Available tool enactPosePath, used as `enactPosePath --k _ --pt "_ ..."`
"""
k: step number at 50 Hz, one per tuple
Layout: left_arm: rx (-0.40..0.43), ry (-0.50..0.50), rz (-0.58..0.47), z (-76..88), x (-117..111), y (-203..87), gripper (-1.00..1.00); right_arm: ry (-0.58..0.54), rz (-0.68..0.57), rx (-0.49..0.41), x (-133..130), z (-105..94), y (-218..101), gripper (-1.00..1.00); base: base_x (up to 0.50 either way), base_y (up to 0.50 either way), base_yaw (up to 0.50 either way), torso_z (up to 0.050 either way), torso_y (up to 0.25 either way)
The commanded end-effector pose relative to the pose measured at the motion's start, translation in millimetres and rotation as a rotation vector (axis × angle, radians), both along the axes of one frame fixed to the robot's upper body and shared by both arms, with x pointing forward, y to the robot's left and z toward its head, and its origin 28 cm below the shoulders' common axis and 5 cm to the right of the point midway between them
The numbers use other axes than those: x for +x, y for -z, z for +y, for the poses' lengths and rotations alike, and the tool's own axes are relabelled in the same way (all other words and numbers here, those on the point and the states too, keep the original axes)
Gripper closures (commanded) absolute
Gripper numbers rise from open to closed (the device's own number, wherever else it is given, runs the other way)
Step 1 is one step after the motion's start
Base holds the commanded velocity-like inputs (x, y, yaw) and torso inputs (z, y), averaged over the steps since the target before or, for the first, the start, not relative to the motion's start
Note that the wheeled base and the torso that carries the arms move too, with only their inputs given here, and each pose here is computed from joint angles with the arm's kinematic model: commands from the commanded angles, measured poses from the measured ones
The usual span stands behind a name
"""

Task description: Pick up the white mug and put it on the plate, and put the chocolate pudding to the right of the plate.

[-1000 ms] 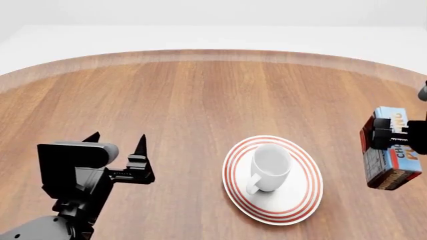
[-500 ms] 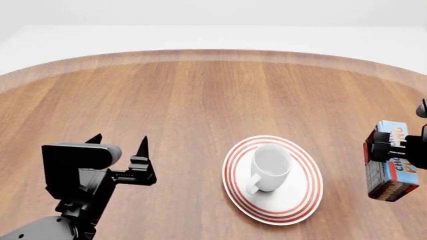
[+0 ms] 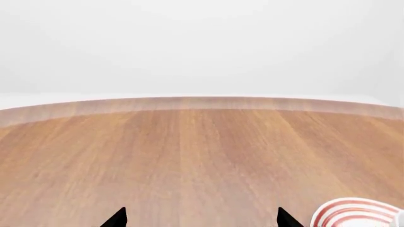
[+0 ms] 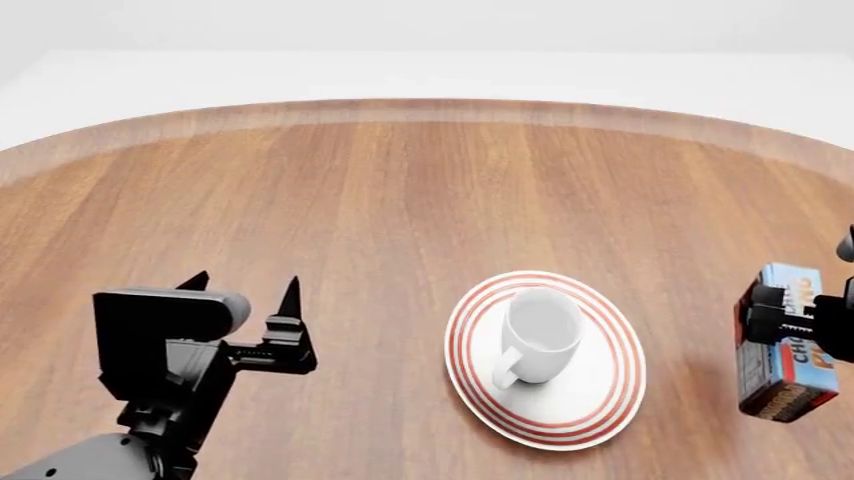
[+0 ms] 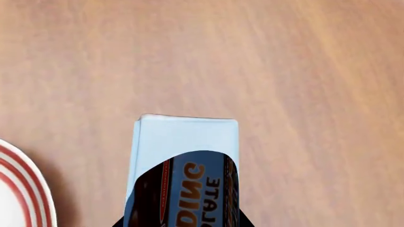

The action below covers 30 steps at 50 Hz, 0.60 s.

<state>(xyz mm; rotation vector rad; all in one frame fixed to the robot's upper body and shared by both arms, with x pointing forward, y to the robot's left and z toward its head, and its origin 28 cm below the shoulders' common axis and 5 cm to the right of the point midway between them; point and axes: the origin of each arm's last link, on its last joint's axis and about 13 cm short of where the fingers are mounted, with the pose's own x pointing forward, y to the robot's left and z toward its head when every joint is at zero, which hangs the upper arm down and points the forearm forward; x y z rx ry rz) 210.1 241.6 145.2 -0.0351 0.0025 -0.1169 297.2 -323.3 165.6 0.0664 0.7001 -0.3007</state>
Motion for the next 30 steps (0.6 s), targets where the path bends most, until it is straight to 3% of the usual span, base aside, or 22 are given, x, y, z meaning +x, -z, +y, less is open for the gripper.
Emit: enactPosePath --k 1,30 --pt "0.004 0.001 0.005 -1.1 0.5 1.2 -1.00 0.001 0.004 -0.005 -1.6 -3.2 10.4 1.00 0.00 0.00 0.00 0.000 0.000" --pt "0.004 0.001 0.017 -1.5 0.3 4.7 -1.00 0.020 0.026 -0.007 -2.0 -7.4 36.0 1.00 0.00 0.00 0.00 0.000 0.000"
